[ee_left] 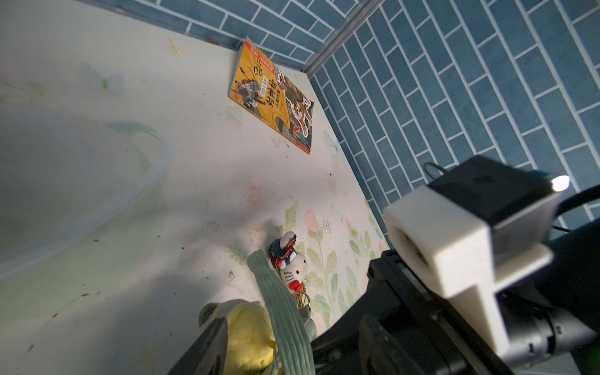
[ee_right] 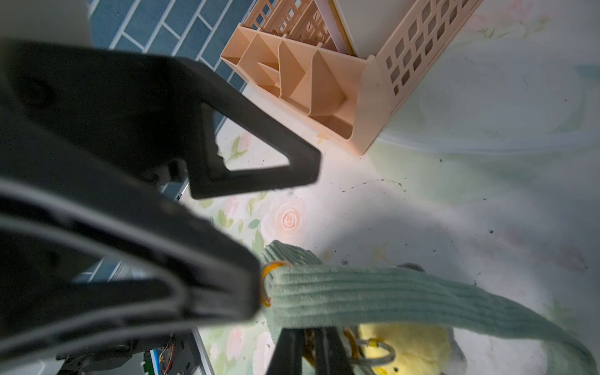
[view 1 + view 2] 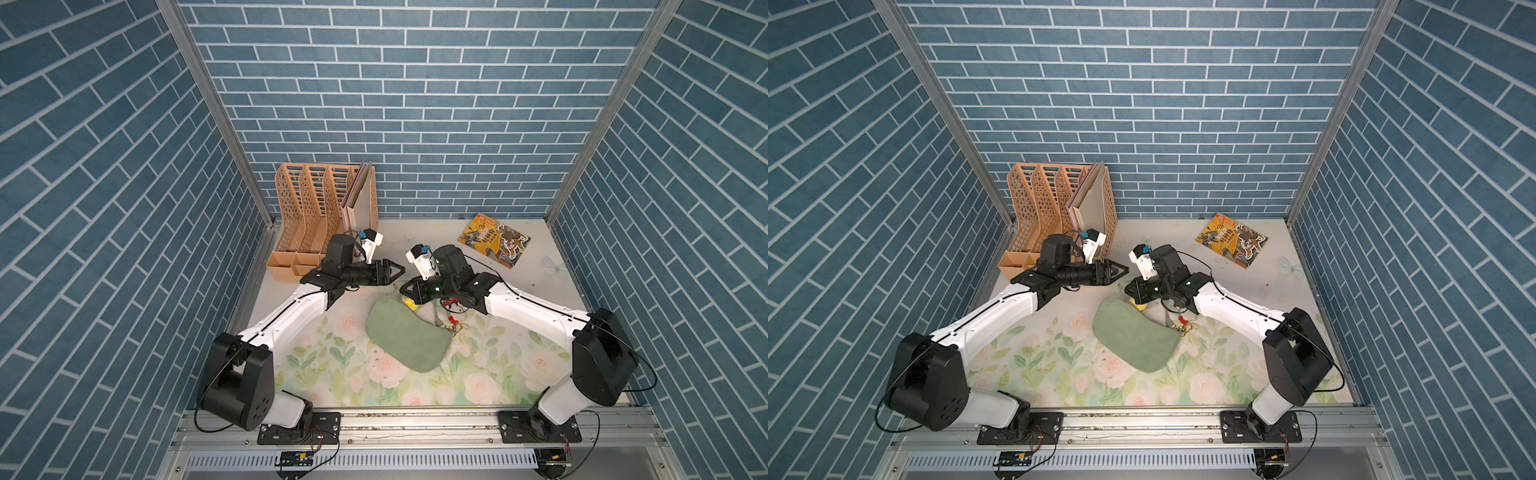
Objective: Remove the decoration from the bag
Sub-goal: Remove the decoration item from the bag.
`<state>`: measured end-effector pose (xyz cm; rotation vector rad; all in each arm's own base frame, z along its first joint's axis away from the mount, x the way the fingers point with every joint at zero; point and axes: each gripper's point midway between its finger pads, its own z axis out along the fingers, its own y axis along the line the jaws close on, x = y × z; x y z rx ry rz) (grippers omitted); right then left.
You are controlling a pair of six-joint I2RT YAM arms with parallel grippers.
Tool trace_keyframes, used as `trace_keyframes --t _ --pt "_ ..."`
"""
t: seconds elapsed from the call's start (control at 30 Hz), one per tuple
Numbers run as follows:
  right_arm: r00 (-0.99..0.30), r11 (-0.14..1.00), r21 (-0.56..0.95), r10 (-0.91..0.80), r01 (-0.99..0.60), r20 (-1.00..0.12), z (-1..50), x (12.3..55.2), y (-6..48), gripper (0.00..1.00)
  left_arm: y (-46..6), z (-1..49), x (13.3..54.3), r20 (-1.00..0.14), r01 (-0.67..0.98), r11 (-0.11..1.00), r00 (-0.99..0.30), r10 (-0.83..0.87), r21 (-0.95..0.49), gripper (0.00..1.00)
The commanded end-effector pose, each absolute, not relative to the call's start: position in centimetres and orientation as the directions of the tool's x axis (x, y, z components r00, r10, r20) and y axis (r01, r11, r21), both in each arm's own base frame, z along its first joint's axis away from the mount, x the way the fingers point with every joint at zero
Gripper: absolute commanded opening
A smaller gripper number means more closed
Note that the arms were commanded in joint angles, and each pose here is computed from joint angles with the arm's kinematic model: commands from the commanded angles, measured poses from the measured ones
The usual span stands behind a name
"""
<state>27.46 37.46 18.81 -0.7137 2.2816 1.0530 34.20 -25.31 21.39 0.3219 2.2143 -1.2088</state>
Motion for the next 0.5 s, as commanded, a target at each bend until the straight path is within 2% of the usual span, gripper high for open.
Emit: trace_keyframes --t 0.0,0.23,0.47 --pt "-0.676 0.557 0.465 -0.258 -0.688 -0.690 19.6 27.9 38.1 0.00 -26.4 19.9 32.9 -0.567 0.471 0.519 -0.823 -0.033 -0.713 0.65" --pt "-0.677 0.575 0.448 -0.274 -0.685 -0.683 18.4 28.0 38.6 0.00 -26.4 18.5 31.6 -0.535 0.454 0.504 -0.845 -0.020 -0.735 0.54" --pt "-0.711 0.601 0.463 -0.273 -0.652 -0.647 16.9 28.1 38.6 0.00 -26.6 19.5 31.5 -0.556 0.481 0.478 -0.831 -0.018 -0.735 0.32"
